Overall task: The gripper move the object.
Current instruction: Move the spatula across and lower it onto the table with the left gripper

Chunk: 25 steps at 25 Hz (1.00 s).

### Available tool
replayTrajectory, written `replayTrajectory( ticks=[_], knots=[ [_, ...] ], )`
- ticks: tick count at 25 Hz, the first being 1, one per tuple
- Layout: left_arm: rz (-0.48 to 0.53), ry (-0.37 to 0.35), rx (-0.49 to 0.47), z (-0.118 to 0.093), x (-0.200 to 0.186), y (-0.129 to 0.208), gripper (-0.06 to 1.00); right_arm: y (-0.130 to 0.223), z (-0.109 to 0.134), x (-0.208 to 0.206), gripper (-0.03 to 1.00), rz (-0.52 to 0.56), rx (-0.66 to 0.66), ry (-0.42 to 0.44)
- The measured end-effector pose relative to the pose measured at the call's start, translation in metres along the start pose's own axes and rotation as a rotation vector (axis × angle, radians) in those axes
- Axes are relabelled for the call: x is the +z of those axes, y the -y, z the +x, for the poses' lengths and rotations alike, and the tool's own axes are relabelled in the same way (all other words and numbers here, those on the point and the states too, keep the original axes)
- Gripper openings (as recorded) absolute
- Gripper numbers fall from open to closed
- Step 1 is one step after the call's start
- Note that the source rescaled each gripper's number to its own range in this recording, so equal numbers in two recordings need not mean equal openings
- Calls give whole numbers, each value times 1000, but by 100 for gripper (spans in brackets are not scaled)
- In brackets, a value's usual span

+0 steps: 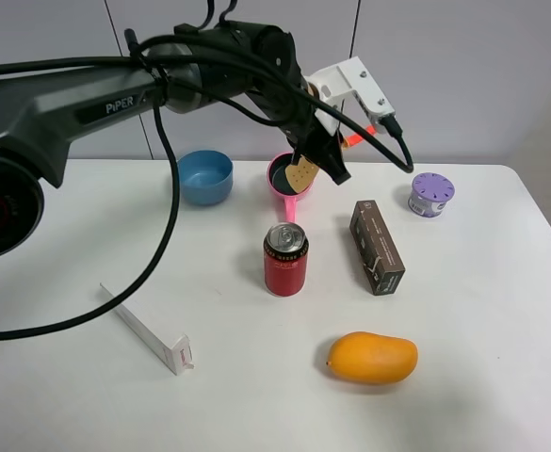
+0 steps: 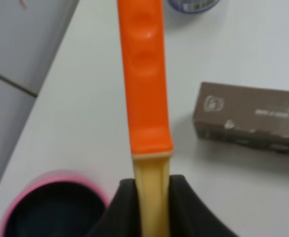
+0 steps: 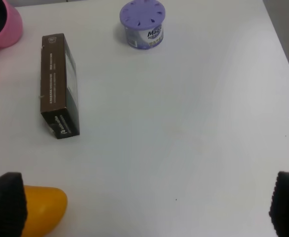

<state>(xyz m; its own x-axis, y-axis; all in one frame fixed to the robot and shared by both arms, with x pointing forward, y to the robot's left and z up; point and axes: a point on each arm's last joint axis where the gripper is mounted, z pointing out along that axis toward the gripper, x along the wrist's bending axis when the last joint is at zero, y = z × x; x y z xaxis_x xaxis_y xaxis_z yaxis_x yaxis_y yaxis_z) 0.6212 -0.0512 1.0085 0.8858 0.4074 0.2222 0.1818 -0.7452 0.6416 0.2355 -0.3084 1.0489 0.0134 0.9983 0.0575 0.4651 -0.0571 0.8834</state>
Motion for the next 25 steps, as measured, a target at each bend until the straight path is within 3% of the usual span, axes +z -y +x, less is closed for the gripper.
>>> replayTrajectory(
  ticks=[11, 25],
  knots=[
    [29, 182, -118, -57, 9, -13, 0, 0, 0, 0, 100, 0, 0, 0],
    [40, 318, -18, -149, 5, -38, 0, 0, 0, 0, 100, 0, 0, 0]
  ],
)
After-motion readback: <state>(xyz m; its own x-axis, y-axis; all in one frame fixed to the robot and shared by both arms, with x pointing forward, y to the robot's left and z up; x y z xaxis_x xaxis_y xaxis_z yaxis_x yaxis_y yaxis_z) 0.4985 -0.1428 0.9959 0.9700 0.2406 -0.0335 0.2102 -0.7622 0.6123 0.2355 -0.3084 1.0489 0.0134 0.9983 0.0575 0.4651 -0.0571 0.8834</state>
